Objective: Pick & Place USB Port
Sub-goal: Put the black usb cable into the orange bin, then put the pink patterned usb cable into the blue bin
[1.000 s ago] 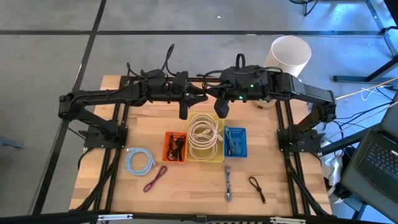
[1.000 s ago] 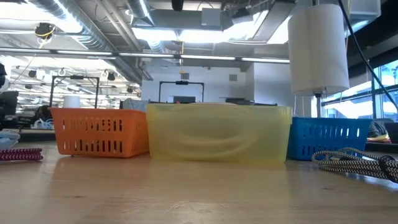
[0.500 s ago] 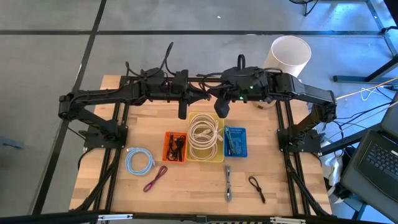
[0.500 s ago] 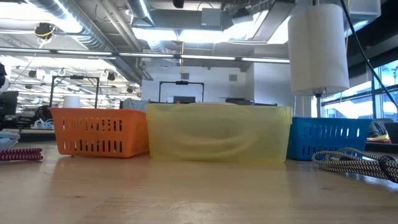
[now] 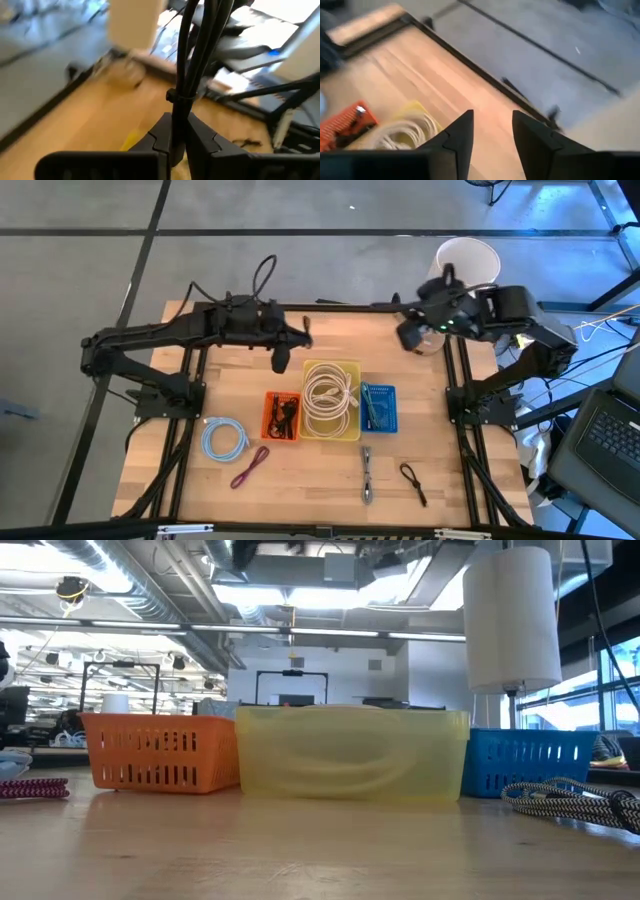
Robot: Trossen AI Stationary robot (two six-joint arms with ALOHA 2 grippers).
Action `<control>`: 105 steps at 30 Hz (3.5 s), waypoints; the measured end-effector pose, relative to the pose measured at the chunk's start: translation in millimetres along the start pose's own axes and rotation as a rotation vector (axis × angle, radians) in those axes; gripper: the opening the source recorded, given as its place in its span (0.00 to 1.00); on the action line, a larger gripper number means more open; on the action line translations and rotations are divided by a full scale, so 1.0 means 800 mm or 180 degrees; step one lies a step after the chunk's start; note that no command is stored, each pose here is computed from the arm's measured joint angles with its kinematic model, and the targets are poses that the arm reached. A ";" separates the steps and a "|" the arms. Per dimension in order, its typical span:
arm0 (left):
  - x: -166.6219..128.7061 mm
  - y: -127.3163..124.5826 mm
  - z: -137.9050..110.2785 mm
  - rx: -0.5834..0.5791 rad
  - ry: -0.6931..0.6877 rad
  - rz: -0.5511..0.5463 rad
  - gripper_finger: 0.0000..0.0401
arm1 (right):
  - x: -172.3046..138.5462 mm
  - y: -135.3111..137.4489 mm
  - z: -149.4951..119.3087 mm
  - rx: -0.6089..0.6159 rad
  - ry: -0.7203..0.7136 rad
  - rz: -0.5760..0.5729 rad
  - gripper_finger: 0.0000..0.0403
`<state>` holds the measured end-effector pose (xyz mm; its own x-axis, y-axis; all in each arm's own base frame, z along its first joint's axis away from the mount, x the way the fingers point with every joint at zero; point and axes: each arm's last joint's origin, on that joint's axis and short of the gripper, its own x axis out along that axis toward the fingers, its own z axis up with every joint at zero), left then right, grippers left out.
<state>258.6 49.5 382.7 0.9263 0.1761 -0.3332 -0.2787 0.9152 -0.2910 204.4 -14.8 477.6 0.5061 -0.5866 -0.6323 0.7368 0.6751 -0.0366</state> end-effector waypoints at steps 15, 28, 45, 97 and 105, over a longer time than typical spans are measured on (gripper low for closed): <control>-0.031 -0.035 -0.079 -0.1623 0.0769 0.1221 0.06 | -0.013 -0.032 -0.028 0.0026 0.0101 -0.0226 0.35; 0.030 -0.087 -0.178 -0.2246 0.1297 0.1750 0.05 | 0.018 -0.020 -0.049 -0.0643 0.0371 -0.0413 0.35; 0.109 -0.080 -0.268 -0.1864 0.2407 0.2218 0.05 | 0.007 -0.035 -0.056 -0.0509 0.0317 -0.0383 0.35; -0.054 -0.137 -0.177 -0.1338 0.2483 0.0184 0.52 | 0.000 -0.042 -0.056 -0.0522 0.0214 -0.0445 0.35; -0.075 -0.154 -0.212 -0.1187 0.2901 0.0565 0.52 | 0.001 -0.042 -0.056 -0.0426 0.0207 -0.0448 0.35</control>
<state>194.1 -135.0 286.4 0.3590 -0.1890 -0.9140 -0.6005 0.7029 -0.3812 159.8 -17.6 443.9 0.3691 -0.6522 -0.6621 0.7299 0.6444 -0.2280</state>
